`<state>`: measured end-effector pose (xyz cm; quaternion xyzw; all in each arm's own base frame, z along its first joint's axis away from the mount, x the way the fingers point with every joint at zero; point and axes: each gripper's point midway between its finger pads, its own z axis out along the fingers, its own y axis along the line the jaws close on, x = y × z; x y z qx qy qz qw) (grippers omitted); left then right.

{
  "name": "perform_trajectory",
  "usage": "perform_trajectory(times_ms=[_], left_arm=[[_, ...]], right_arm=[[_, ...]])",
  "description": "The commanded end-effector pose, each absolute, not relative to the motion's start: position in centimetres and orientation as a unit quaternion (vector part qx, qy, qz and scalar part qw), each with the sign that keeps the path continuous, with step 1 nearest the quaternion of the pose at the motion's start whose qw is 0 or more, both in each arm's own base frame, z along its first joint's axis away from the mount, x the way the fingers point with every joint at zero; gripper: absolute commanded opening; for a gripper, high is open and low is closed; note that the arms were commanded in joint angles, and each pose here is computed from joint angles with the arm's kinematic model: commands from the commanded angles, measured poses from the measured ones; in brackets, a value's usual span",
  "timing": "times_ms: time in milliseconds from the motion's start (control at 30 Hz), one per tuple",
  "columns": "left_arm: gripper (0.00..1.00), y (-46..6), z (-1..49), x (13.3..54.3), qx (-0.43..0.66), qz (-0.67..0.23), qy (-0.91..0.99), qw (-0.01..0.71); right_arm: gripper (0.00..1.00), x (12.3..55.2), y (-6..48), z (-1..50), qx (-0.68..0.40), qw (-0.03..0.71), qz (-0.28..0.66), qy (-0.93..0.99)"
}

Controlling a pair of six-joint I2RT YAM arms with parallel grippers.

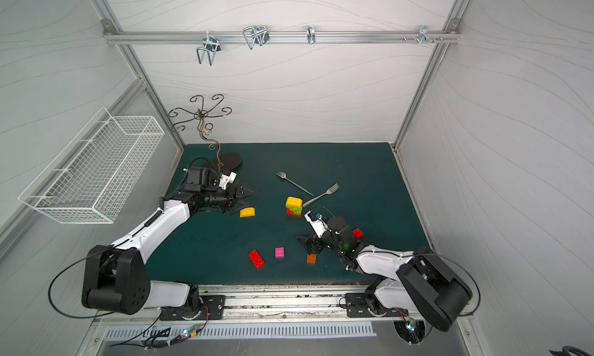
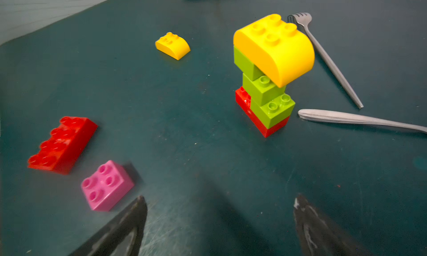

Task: Assemble the letter s with lego
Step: Adjust the lego brick at the center of the board.

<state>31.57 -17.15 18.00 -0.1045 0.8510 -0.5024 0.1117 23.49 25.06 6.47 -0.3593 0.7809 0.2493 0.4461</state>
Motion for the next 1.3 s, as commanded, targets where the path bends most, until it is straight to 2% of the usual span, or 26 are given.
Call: perform_trajectory(times_ms=[0, 300, 533, 933, 1267], left_arm=[[0.87, -17.0, 18.3, 32.3, -0.088, -0.505, 0.85, 0.126], [0.87, -16.2, 18.7, 32.8, -0.093, -0.502, 0.849, 0.134], [0.87, -16.0, 18.5, 33.0, -0.096, -0.5, 0.85, 0.133], [0.87, -15.9, 18.1, 33.3, -0.099, -0.505, 0.847, 0.13], [0.87, -15.7, 18.2, 33.2, -0.098, -0.506, 0.847, 0.131]], right_arm=[[0.99, 26.4, 26.4, 8.4, -0.357, 0.51, 0.225, 0.75], [0.99, 30.7, 26.9, 6.6, -0.375, 0.536, 0.2, 0.729], [0.99, 31.9, 27.3, 6.1, -0.407, 0.531, 0.204, 0.715], [0.99, 32.1, 28.4, 4.9, -0.443, 0.497, 0.229, 0.71], [0.97, 30.5, 29.6, 3.1, -0.461, 0.445, 0.273, 0.718]])
